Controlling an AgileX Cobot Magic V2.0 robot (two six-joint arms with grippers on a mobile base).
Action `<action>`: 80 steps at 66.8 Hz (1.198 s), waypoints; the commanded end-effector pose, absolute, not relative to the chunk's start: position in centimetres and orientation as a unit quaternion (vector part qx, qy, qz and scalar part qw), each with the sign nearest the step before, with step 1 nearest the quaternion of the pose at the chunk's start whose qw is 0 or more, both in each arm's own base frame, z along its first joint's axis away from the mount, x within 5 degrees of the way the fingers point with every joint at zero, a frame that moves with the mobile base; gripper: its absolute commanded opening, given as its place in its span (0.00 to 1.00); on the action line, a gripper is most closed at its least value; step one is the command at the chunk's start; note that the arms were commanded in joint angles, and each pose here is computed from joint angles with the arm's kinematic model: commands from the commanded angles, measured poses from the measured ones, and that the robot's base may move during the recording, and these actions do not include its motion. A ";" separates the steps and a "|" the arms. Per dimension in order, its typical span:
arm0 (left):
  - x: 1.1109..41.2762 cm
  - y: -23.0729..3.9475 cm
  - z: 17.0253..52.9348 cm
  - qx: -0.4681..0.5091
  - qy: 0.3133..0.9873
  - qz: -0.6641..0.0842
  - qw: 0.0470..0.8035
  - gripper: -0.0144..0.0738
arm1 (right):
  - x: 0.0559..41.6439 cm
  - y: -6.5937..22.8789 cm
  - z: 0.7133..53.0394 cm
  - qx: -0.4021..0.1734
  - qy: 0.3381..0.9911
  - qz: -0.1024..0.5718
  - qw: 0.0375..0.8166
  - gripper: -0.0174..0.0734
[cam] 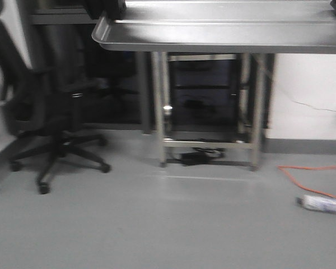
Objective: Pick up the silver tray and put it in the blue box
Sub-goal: 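Carry the tray with both grippers while driving toward the blue bins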
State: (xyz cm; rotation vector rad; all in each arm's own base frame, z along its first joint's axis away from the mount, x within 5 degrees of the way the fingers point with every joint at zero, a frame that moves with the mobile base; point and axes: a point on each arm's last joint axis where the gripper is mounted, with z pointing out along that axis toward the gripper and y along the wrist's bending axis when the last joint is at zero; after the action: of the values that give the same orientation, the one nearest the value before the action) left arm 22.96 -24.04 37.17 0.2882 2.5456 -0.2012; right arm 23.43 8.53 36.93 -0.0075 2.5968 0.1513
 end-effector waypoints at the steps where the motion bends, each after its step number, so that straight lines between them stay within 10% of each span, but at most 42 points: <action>1: 22.7 -22.8 39.4 0.114 0.938 -0.060 0.323 0.04 | 23.3 7.6 38.8 -0.012 0.948 0.032 0.318 0.26; 80: 22.7 -22.8 39.3 0.114 0.938 -0.061 0.322 0.04 | 23.3 7.6 38.9 -0.012 0.947 0.032 0.318 0.26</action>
State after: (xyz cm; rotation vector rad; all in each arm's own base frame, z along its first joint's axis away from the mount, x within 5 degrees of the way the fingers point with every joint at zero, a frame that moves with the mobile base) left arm 22.97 -24.03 37.17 0.2885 2.5445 -0.1995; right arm 23.44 8.54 36.93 -0.0076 2.5953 0.1520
